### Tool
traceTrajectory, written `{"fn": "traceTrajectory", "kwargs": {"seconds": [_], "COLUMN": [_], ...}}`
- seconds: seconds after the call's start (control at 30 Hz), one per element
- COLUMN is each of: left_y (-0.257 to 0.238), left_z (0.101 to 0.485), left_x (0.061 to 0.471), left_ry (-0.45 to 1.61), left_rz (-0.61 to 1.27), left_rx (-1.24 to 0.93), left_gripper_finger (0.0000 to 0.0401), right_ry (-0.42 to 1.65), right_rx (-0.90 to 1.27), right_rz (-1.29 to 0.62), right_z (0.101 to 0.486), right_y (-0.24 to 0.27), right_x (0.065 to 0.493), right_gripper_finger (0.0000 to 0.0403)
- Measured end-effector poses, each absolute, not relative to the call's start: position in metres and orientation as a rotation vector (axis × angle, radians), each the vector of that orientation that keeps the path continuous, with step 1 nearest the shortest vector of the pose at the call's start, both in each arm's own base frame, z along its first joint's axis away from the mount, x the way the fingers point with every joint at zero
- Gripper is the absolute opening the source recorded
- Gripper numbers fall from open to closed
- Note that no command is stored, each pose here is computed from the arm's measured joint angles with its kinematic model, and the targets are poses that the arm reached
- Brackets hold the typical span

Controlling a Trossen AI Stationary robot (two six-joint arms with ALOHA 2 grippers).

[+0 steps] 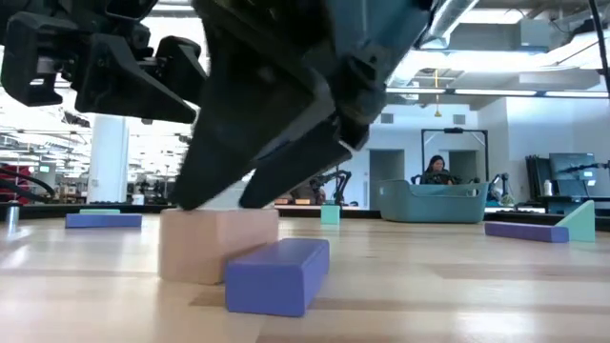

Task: Sort & place blocks by color
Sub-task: Put the brown block into the gray bin

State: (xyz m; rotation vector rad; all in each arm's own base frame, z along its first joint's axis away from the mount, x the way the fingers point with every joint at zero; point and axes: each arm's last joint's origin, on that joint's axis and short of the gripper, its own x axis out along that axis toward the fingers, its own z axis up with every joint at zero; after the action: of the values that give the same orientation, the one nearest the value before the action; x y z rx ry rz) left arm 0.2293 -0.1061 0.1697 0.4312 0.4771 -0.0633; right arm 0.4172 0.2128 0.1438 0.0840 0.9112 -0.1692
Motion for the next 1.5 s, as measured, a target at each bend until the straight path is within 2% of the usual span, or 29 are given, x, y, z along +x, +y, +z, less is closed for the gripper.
{"fn": "traceTrajectory", "kwargs": {"seconds": [0.3, 0.47, 0.73, 1.03, 1.23, 1.5], "left_y": [-0.103, -0.103, -0.103, -0.102, -0.101, -0.101], "left_z": [0.166, 0.167, 0.167, 0.166, 0.165, 0.164], "left_x": [0.228, 0.228, 0.228, 0.228, 0.227, 0.227], "left_ry": [0.516, 0.515, 0.513, 0.524, 0.530, 0.544], "left_rz": [-0.040, -0.039, -0.013, -0.004, -0.005, -0.004], "left_rx": [0.446, 0.445, 0.444, 0.426, 0.429, 0.432], "left_gripper_finger": [0.0263, 0.0263, 0.0263, 0.0263, 0.0263, 0.0263], "right_ry": [0.927, 0.954, 0.916, 0.949, 0.947, 0.944], "right_rx": [0.001, -0.018, 0.247, 0.224, 0.188, 0.180], "right_rz": [-0.156, -0.073, -0.218, -0.218, -0.193, -0.200], "right_z": [0.161, 0.164, 0.164, 0.162, 0.163, 0.162], "right_y": [0.204, 0.205, 0.196, 0.201, 0.204, 0.203], "right_x": [0.413, 0.412, 0.418, 0.413, 0.412, 0.412], "right_gripper_finger": [0.0350, 0.0350, 0.0345, 0.0345, 0.0353, 0.0382]}}
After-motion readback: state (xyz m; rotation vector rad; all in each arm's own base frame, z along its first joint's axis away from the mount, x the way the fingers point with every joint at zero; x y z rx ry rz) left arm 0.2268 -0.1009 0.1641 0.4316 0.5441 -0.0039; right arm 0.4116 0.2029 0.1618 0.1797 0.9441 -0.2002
